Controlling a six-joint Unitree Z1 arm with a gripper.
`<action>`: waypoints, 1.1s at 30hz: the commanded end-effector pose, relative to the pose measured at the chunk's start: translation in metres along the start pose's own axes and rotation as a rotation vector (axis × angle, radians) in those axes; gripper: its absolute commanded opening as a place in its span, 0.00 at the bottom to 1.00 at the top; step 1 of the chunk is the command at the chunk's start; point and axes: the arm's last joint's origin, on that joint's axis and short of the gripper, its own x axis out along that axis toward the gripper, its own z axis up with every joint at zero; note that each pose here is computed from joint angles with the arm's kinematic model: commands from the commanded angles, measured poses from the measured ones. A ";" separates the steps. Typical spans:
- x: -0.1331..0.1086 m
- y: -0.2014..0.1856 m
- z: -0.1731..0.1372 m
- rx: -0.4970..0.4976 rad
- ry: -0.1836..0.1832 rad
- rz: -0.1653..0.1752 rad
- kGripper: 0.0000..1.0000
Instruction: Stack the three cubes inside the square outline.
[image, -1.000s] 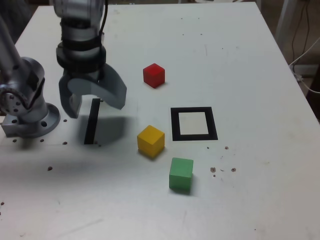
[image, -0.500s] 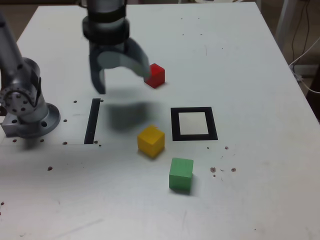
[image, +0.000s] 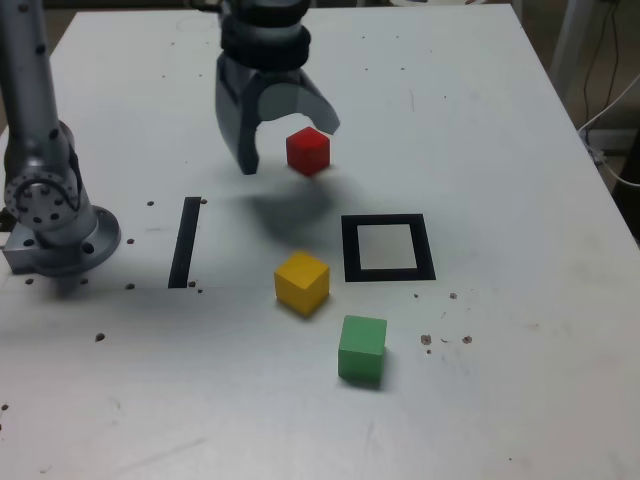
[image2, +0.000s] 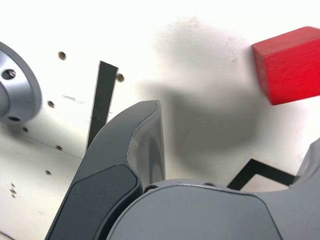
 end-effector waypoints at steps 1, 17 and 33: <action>0.002 0.004 0.009 -0.023 0.019 -0.008 1.00; 0.026 0.036 0.061 -0.081 0.084 -0.051 0.98; 0.042 0.050 0.088 -0.093 0.126 -0.087 0.62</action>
